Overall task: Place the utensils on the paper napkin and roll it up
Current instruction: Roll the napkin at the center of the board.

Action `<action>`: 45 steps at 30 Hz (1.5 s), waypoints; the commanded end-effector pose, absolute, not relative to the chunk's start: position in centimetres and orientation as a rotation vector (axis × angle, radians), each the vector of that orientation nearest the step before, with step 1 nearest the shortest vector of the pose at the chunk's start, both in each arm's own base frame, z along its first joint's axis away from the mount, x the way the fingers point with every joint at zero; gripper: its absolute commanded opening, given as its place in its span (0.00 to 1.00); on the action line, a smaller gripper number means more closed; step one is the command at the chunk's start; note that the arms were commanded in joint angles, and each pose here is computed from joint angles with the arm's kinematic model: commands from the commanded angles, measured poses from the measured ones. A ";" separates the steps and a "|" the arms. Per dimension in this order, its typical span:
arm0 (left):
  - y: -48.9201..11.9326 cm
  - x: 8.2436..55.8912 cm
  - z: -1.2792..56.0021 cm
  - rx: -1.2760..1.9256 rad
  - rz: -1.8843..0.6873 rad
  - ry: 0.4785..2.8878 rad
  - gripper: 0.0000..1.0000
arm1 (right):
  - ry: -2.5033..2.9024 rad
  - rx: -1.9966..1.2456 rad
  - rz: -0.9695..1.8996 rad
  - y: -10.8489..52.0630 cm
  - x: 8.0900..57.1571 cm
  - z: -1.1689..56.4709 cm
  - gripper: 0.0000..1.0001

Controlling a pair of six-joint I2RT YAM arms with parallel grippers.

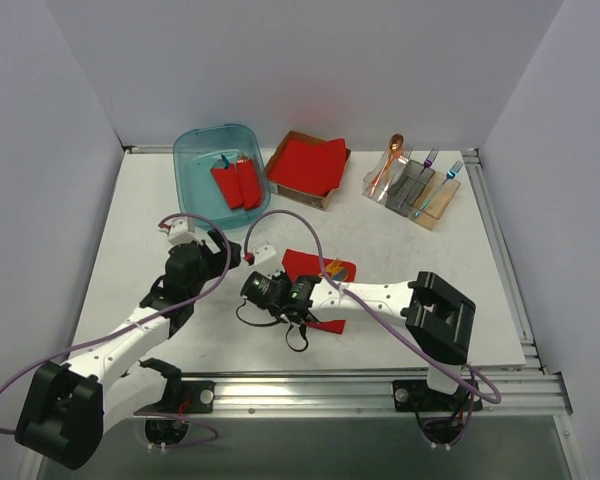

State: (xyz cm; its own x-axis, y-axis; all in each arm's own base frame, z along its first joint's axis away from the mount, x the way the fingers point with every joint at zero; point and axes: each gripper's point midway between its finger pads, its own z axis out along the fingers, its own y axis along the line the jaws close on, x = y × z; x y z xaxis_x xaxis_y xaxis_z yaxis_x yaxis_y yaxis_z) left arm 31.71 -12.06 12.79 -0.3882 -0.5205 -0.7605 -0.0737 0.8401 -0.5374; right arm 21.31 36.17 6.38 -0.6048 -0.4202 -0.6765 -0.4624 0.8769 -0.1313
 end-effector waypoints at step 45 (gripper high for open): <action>-20.6 28.6 13.1 0.055 -0.716 1.764 0.97 | 2.349 -0.478 0.243 29.7 26.8 4.5 0.03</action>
State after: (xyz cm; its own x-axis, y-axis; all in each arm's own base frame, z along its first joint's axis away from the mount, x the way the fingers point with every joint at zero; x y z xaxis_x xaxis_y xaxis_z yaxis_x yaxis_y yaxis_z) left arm 28.32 -19.09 11.10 -0.3988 -0.3323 -0.8547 0.2830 0.8419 -0.4594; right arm 26.32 29.56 2.82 -0.7000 -0.2931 -0.6512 -0.3915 0.9201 0.0067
